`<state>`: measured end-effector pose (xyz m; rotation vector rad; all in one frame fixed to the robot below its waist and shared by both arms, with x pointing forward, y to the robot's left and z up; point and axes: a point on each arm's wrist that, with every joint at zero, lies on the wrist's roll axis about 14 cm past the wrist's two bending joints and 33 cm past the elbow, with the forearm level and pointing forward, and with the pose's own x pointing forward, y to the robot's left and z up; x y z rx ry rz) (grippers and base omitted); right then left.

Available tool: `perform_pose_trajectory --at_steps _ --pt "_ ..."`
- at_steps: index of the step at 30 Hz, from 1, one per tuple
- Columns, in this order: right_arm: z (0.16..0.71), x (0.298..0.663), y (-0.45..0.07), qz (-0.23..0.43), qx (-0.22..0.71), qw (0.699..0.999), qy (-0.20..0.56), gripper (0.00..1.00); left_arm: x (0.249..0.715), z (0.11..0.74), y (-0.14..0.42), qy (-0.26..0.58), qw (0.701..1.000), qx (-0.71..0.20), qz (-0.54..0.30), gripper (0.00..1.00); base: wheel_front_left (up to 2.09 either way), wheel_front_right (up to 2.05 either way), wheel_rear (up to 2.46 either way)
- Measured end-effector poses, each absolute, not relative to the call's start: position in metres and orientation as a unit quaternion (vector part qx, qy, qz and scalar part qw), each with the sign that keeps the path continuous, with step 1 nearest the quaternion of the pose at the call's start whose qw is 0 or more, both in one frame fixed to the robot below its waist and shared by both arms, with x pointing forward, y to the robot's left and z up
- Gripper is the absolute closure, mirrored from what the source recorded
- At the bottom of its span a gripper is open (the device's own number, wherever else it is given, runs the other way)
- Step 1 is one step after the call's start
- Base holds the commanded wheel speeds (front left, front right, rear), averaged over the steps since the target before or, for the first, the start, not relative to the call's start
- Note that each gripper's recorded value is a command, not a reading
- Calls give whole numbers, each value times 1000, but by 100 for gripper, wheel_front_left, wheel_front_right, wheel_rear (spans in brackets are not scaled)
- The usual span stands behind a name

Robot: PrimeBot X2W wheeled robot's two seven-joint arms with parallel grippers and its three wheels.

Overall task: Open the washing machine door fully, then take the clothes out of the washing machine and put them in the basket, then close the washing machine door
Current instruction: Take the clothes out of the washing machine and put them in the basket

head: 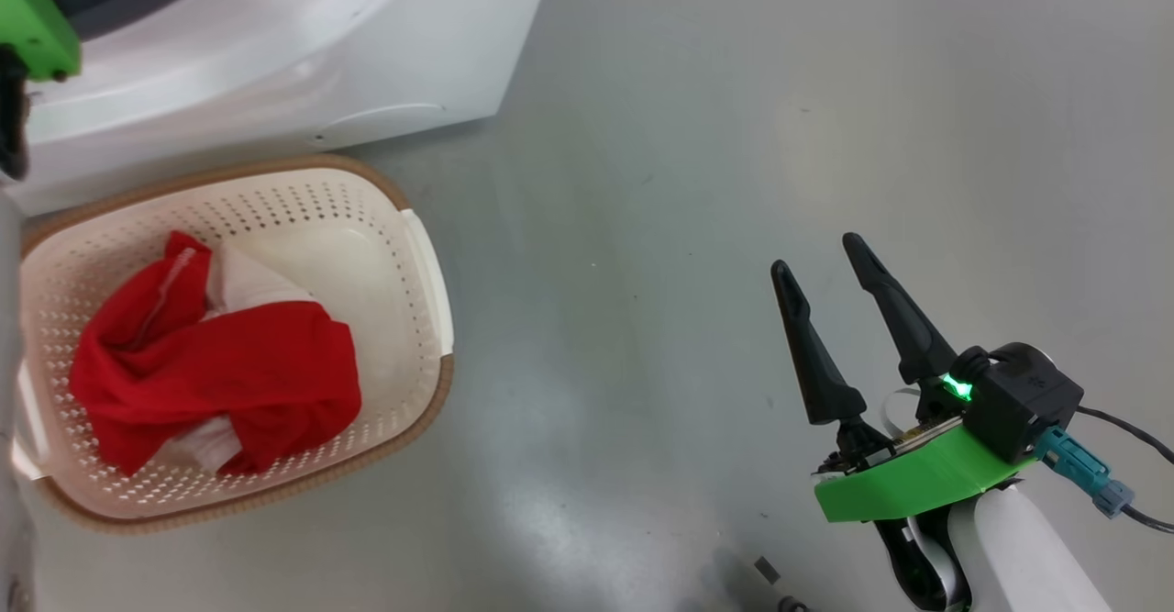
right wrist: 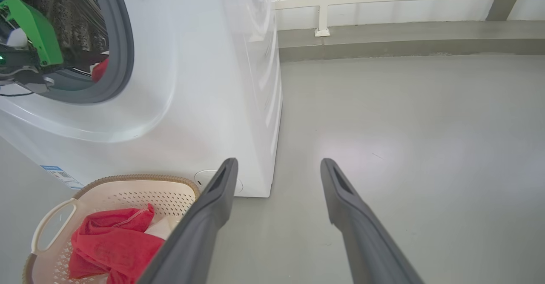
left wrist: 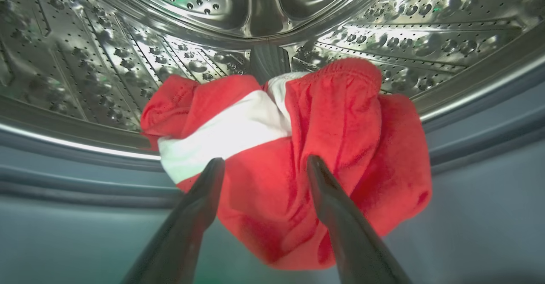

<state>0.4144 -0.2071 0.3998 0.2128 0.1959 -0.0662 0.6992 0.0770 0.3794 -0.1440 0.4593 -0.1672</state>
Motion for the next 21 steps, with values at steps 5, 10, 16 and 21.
perform_pose_trajectory --at_steps 5,10,16,21 --pt "398 414 -211 -39 105 989 100 0 697 363 71 249 962 -79 -83 0 0 0 0" --pt "399 417 -214 -43 110 988 97 0 698 356 68 258 959 -82 -84 0 0 0 0" --pt "399 416 -209 -36 112 988 98 0 696 354 66 265 957 -76 -87 64 0 0 0" --pt "400 417 -208 -34 113 988 96 0 695 355 65 268 957 -68 -93 100 0 0 0"
